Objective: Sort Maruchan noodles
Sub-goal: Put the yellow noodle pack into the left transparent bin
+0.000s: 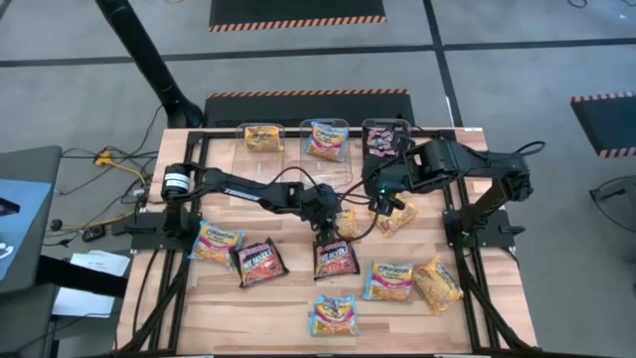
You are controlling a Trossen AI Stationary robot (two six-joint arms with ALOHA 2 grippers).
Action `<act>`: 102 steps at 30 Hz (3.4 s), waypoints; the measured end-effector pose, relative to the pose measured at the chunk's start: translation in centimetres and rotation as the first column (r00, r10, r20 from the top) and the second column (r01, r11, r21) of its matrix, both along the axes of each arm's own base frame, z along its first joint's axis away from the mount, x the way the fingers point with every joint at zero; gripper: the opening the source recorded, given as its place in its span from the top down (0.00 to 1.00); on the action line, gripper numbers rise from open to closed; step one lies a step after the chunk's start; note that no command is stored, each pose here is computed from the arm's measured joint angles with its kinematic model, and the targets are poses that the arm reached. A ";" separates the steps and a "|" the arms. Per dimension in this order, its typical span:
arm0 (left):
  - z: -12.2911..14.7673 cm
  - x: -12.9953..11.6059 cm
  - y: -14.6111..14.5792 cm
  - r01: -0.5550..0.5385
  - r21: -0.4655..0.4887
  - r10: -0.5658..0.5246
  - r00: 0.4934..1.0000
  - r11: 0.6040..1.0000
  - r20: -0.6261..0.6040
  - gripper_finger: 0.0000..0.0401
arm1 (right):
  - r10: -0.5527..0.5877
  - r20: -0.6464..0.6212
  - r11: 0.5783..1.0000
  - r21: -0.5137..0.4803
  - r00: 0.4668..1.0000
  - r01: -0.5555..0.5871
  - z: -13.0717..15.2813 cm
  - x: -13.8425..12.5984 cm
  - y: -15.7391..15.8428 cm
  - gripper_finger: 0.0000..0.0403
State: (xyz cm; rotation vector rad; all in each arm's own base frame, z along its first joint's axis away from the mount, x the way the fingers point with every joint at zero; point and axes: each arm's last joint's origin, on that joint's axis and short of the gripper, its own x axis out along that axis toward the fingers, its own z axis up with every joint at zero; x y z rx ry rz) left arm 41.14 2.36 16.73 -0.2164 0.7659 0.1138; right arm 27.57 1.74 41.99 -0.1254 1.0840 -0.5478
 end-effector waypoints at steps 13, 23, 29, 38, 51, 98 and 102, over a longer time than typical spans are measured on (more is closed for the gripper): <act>-1.5 -1.0 -0.3 -0.081 -0.010 0.079 0.984 0.997 -0.162 0.59 | 0.010 -0.002 1.000 0.024 1.000 -0.010 0.0 0.0 0.1 0.70; -3.3 -1.4 -2.5 -0.065 0.005 0.064 0.956 0.998 -0.286 0.59 | 0.010 0.002 1.000 0.024 1.000 -0.010 0.0 0.0 0.1 0.70; -3.2 -1.5 -3.4 -0.072 0.017 0.073 0.954 0.997 -0.292 0.62 | 0.009 0.003 1.000 0.024 1.000 -0.009 0.0 0.1 0.1 0.70; -3.3 -1.7 -3.5 -0.036 0.028 0.043 0.950 0.999 -0.310 0.95 | 0.009 0.003 1.000 0.024 1.000 -0.009 0.0 0.1 0.1 0.70; 1.3 -3.8 -4.6 0.013 0.018 -0.007 0.958 1.000 -0.288 0.99 | 0.009 0.005 1.000 0.024 1.000 -0.009 0.0 0.1 0.1 0.70; 18.1 -19.6 7.7 -0.214 0.755 0.515 0.836 0.620 -0.187 1.00 | 0.009 0.013 1.000 0.025 1.000 -0.009 0.0 0.1 0.1 0.70; 18.0 -19.8 9.9 -0.211 0.737 0.504 0.841 0.642 -0.198 1.00 | 0.009 0.013 1.000 0.025 1.000 -0.009 0.0 0.1 0.1 0.70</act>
